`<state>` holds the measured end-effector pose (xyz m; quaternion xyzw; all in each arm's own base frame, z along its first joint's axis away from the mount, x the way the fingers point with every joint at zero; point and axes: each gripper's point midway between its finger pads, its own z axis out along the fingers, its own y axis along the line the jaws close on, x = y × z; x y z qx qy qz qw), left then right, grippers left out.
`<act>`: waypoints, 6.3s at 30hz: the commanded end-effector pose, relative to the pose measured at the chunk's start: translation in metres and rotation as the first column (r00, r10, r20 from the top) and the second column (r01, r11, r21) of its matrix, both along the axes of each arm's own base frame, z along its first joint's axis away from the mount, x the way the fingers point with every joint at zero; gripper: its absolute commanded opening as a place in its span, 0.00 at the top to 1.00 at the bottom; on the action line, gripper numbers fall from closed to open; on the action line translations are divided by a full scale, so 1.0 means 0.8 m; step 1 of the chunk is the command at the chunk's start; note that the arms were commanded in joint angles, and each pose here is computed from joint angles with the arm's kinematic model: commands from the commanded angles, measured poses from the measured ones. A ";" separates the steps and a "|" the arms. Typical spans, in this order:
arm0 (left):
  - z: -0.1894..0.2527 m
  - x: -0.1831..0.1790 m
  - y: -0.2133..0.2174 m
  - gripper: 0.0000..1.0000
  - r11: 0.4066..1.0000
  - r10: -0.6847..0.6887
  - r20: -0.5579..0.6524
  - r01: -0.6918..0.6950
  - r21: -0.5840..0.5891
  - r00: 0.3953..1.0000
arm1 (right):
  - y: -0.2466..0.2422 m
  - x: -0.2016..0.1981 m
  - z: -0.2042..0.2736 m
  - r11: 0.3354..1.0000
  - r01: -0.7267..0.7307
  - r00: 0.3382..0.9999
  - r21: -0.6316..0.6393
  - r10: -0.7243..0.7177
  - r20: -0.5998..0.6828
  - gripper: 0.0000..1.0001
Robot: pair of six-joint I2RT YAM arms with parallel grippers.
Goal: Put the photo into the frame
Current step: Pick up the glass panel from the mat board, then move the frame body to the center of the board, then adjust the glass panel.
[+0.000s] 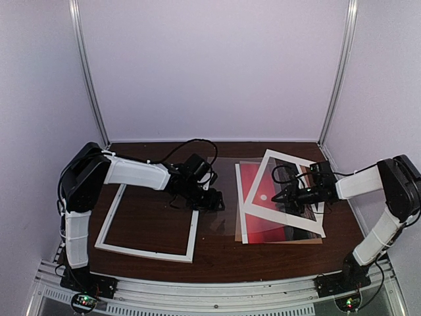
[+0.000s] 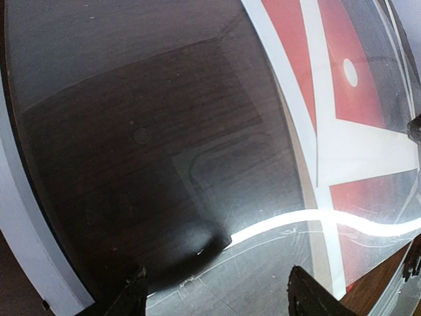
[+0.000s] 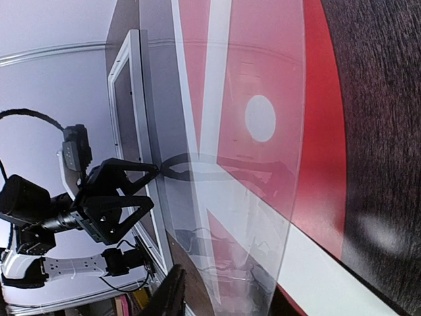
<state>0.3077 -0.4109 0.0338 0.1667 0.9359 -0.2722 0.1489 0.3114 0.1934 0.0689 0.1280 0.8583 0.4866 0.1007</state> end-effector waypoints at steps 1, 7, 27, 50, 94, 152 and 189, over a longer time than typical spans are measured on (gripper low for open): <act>-0.028 -0.029 0.012 0.26 0.999 -0.017 -0.072 0.020 0.048 0.997 | 0.002 0.007 0.001 1.000 -0.014 1.000 -0.026 0.014 0.017 0.71; -0.011 -0.025 0.004 0.26 0.999 -0.041 -0.036 0.041 0.004 0.999 | 0.005 0.016 0.017 0.999 -0.019 0.999 -0.028 0.021 0.049 0.87; 0.133 0.037 0.132 0.17 0.995 0.092 0.129 -0.095 0.019 0.987 | -0.003 0.017 0.134 0.988 -0.072 0.975 -0.133 0.098 0.197 1.00; 0.028 0.075 0.489 0.05 0.777 0.545 -0.037 -0.488 0.397 0.837 | 0.013 0.019 0.217 0.983 -0.136 0.936 -0.121 0.168 0.309 1.00; 0.024 0.024 0.284 0.18 0.922 0.388 -0.159 -0.380 0.078 0.908 | 0.118 0.009 0.351 0.942 -0.286 0.814 -0.175 0.335 0.474 1.00; 0.022 0.018 0.137 0.14 0.983 0.183 -0.062 -0.181 0.033 0.981 | 0.054 -0.021 -0.006 0.903 -0.074 0.996 -0.423 0.088 0.013 0.90; -0.037 0.003 0.122 0.20 0.989 0.094 -0.066 -0.085 0.120 0.993 | 0.092 0.032 0.006 0.935 -0.241 0.965 -0.258 0.260 0.041 0.63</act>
